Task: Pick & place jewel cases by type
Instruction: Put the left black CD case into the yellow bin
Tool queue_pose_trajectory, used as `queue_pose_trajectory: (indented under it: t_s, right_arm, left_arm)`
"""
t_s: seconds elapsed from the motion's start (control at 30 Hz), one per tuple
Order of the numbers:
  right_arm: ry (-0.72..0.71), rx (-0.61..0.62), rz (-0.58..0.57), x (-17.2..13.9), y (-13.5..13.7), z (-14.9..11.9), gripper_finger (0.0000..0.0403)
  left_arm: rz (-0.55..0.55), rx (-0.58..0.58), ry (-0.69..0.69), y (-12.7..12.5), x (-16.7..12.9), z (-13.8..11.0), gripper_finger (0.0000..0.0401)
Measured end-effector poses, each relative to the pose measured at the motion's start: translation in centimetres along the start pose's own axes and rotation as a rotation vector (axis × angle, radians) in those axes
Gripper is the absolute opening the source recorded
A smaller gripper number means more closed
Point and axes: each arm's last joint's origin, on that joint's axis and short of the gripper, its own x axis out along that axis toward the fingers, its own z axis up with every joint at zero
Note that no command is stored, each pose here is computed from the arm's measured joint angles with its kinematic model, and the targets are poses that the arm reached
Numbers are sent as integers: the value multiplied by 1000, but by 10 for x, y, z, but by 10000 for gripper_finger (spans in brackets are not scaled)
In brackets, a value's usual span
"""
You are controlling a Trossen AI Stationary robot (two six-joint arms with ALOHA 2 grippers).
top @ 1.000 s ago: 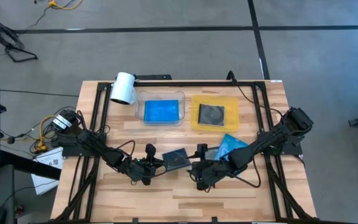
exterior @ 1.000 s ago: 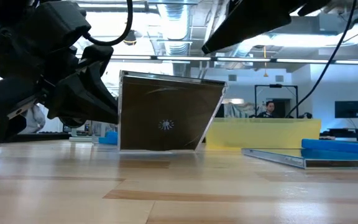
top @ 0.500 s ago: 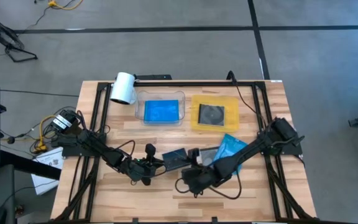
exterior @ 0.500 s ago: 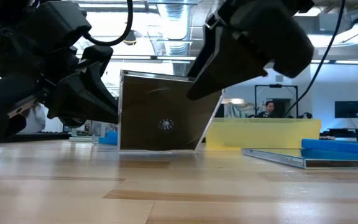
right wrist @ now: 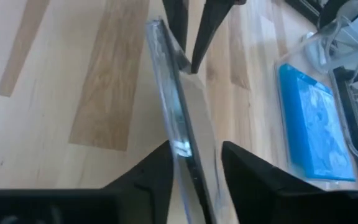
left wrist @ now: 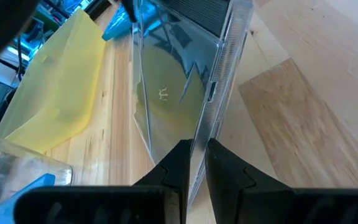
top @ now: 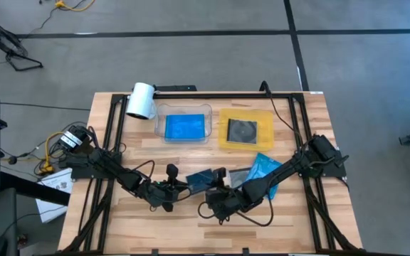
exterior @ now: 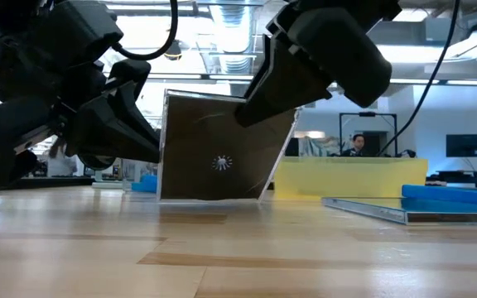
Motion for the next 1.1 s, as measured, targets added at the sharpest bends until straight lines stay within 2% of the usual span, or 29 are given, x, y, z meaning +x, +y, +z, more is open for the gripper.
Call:
queue_pose_trajectory:
  t_s: [0.17, 0.33, 0.93, 1.1]
  right_arm:
    - [1, -5, 8, 1, -1, 0, 83]
    - [1, -13, 9, 1, -1, 0, 59]
    - [48, -14, -16, 0, -2, -5, 53]
    - [79, -12, -29, 0, -3, -9, 53]
  left_arm:
    - [0, -1, 0, 0, 0, 0, 34]
    - [1, -2, 0, 0, 0, 0, 34]
    - [36, -18, 7, 1, 0, 0, 36]
    - [12, -27, -1, 0, 0, 0, 69]
